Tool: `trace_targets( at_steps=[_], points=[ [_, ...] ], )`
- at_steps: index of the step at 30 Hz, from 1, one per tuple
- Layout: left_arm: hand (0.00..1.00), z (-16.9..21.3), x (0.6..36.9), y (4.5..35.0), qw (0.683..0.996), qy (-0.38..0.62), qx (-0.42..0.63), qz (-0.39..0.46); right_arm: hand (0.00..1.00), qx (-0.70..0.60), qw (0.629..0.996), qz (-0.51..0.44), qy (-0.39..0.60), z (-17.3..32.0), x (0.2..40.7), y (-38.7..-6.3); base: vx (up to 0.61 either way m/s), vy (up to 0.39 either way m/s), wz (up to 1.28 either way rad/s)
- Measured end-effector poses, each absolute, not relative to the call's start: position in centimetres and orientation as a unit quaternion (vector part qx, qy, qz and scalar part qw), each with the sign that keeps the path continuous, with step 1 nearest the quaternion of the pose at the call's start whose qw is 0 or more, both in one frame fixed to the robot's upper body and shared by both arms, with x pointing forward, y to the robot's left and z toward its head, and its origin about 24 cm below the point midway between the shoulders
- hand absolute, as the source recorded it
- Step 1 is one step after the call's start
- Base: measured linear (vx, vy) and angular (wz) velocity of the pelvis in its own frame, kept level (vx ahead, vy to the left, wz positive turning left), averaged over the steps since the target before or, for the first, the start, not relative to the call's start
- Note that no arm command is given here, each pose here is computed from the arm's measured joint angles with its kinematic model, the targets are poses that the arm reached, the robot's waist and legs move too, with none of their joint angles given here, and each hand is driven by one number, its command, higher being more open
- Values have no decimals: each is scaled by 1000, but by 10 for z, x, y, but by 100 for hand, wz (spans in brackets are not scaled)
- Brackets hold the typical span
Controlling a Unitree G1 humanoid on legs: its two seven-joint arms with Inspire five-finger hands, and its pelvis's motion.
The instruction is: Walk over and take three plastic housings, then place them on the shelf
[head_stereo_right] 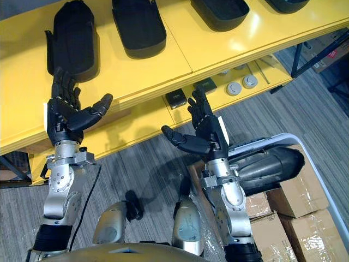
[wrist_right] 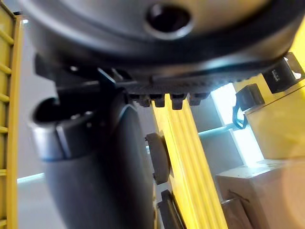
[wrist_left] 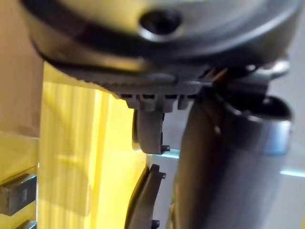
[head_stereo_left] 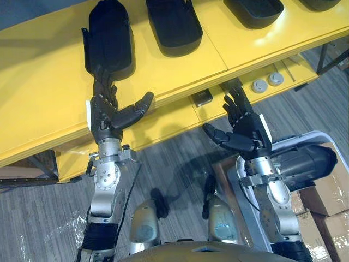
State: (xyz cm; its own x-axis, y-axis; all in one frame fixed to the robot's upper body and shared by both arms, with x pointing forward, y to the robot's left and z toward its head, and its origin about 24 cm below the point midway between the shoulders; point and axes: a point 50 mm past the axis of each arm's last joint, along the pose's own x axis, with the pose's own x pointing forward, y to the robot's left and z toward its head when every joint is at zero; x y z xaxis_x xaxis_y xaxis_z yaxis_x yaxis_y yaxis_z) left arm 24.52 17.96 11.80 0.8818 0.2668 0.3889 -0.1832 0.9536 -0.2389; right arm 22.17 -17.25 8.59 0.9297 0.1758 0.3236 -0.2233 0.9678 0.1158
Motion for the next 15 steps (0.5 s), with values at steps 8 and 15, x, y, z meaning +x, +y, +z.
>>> trace_targets(
  at_steps=[8, 15],
  points=[
    [100, 125, 247, 181, 956, -233, -108, 140, 100, 77, 975, 112, -173, 94, 218, -167, -27, -3, -7],
    [100, 125, 239, 181, 956, -234, -111, 138, 100, 71, 968, 117, -210, 108, 213, -164, 7, -1, 3]
  ],
)
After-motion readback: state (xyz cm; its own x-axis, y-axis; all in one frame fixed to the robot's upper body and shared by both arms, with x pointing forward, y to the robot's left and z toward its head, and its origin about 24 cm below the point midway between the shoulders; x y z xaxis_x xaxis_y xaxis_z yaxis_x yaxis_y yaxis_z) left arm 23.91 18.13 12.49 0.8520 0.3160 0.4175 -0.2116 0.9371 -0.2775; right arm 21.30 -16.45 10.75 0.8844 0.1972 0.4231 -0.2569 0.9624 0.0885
